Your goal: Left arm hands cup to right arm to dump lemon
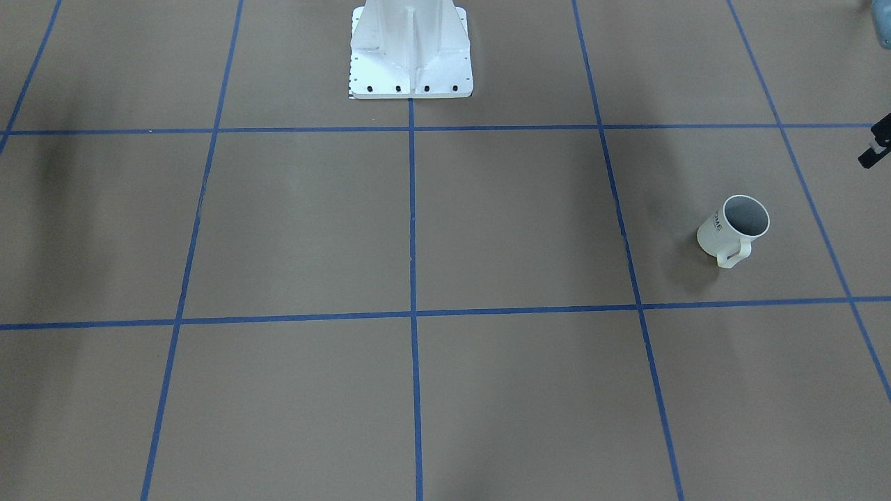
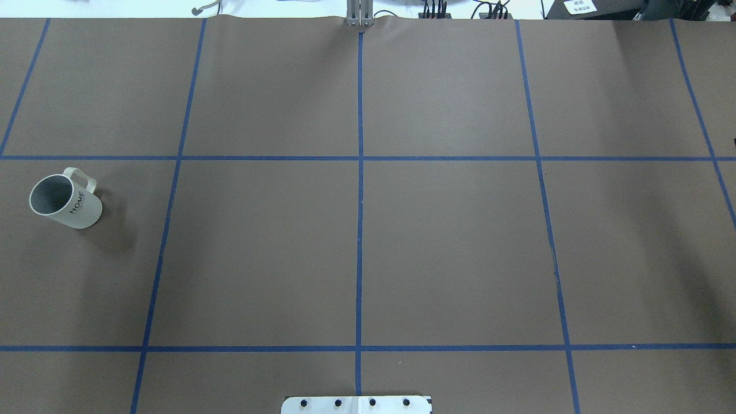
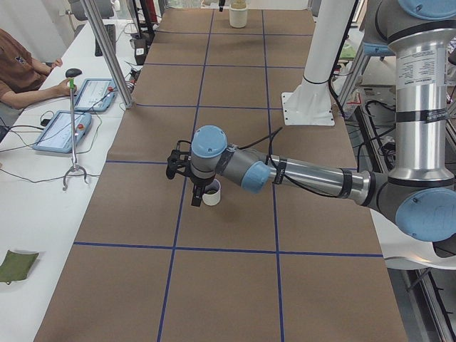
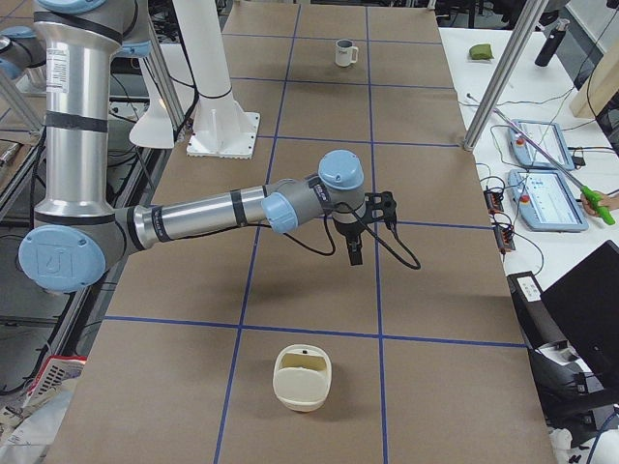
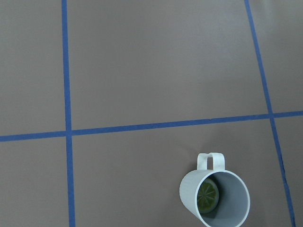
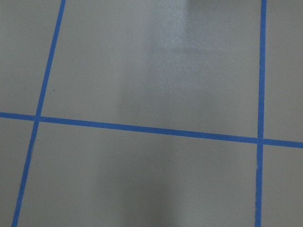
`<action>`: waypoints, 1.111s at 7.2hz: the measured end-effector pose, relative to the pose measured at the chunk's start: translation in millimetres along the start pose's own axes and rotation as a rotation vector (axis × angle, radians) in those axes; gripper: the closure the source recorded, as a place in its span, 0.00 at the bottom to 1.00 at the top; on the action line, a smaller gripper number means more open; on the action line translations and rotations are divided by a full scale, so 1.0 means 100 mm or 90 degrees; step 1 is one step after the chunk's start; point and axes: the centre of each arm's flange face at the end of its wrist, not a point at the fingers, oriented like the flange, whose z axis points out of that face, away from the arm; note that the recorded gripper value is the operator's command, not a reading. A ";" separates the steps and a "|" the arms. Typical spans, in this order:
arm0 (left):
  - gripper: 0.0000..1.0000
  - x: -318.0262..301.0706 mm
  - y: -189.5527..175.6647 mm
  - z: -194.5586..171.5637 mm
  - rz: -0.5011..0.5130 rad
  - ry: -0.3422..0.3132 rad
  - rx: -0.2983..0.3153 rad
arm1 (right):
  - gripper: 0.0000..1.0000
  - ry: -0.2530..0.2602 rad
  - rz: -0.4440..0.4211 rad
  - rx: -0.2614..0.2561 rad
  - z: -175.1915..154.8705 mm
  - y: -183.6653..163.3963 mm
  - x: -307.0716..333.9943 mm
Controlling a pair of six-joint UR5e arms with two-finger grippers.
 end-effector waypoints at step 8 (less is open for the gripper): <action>0.00 0.63 0.24 1.19 -0.069 -0.083 -0.107 | 0.00 0.000 0.009 -0.012 0.09 0.00 0.07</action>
